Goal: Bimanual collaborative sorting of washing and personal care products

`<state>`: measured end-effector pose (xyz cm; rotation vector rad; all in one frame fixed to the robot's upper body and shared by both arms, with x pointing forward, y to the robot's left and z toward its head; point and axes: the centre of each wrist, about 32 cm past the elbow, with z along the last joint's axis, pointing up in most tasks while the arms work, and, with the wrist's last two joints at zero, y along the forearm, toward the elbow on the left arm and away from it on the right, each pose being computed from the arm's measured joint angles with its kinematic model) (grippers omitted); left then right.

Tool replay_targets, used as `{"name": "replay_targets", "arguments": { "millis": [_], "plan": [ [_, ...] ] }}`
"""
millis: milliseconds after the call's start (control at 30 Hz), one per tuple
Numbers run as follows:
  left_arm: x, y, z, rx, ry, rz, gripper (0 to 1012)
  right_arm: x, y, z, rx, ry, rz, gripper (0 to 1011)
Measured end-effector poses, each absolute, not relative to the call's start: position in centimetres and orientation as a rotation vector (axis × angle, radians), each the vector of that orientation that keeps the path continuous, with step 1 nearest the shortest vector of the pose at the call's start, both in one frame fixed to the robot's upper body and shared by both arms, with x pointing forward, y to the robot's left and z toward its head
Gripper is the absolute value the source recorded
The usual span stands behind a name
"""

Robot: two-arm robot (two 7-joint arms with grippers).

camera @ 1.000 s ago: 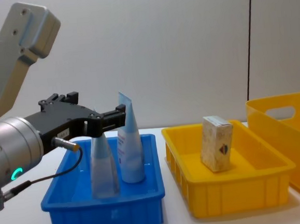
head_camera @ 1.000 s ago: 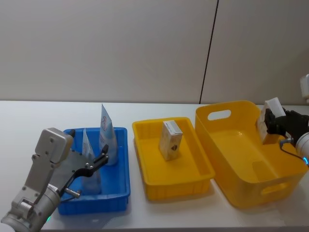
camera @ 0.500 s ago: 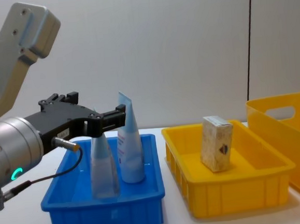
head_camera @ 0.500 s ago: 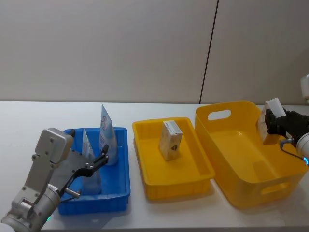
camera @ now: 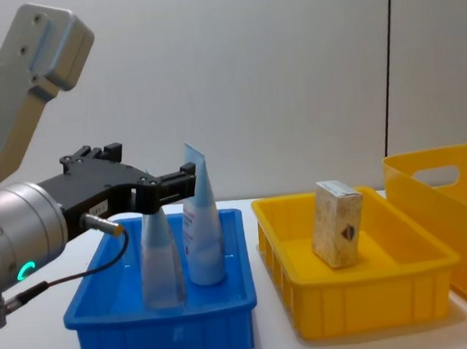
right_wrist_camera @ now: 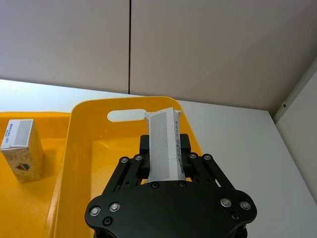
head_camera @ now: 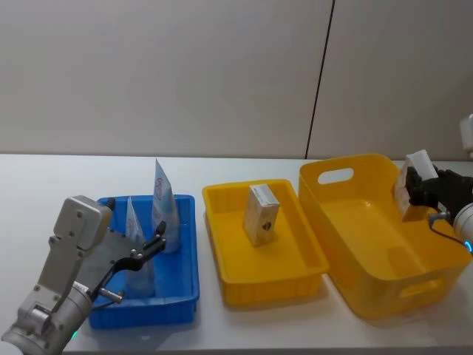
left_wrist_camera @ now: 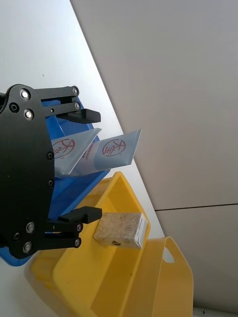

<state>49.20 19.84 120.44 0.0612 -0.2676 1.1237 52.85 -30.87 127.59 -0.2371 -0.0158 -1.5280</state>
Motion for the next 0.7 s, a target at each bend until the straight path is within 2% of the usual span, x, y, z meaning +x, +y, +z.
{"name": "replay_targets", "arguments": {
  "millis": [700],
  "plan": [
    [49.20,19.84,120.44,0.061,-0.268,1.124,1001,52.85,-30.87,127.59,-0.237,-0.016,-1.528,324]
  ]
}}
